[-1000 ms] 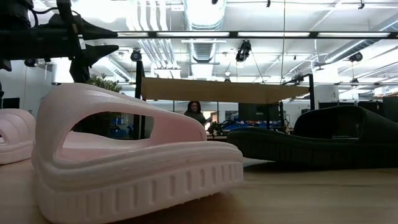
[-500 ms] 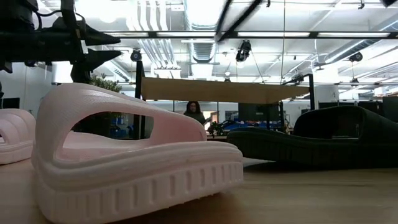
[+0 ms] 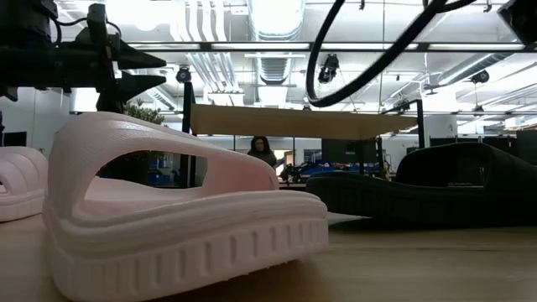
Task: Pick and place slides into the shelf
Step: Put the right black slipper on the shelf
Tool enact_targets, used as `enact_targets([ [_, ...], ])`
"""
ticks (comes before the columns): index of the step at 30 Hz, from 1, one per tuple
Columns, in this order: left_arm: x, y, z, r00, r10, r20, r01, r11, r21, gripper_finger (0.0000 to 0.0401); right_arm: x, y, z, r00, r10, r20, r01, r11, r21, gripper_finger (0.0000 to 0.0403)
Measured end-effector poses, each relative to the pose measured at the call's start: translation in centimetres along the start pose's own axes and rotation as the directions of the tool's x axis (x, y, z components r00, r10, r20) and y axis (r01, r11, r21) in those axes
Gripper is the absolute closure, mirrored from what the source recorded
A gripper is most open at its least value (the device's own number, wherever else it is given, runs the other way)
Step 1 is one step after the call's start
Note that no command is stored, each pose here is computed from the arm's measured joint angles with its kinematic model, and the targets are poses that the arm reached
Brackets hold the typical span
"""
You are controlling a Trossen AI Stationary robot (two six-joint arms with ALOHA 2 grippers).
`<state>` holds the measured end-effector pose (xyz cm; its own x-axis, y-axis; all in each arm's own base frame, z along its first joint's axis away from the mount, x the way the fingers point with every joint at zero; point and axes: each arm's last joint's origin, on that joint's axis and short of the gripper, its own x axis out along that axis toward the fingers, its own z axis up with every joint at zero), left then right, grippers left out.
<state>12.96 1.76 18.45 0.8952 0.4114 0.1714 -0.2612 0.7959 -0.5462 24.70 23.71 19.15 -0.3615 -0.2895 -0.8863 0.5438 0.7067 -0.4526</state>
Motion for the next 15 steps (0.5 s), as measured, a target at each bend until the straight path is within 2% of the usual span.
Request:
enact_targets([
  [15, 0.0, 0.0, -0.1, 1.000, 0.004, -0.006, -0.004, 1.000, 0.005, 0.0265, 2.7, -0.3, 0.1, 0.997, -0.079, -0.003, 0.079, 0.997, 0.020, 0.0175],
])
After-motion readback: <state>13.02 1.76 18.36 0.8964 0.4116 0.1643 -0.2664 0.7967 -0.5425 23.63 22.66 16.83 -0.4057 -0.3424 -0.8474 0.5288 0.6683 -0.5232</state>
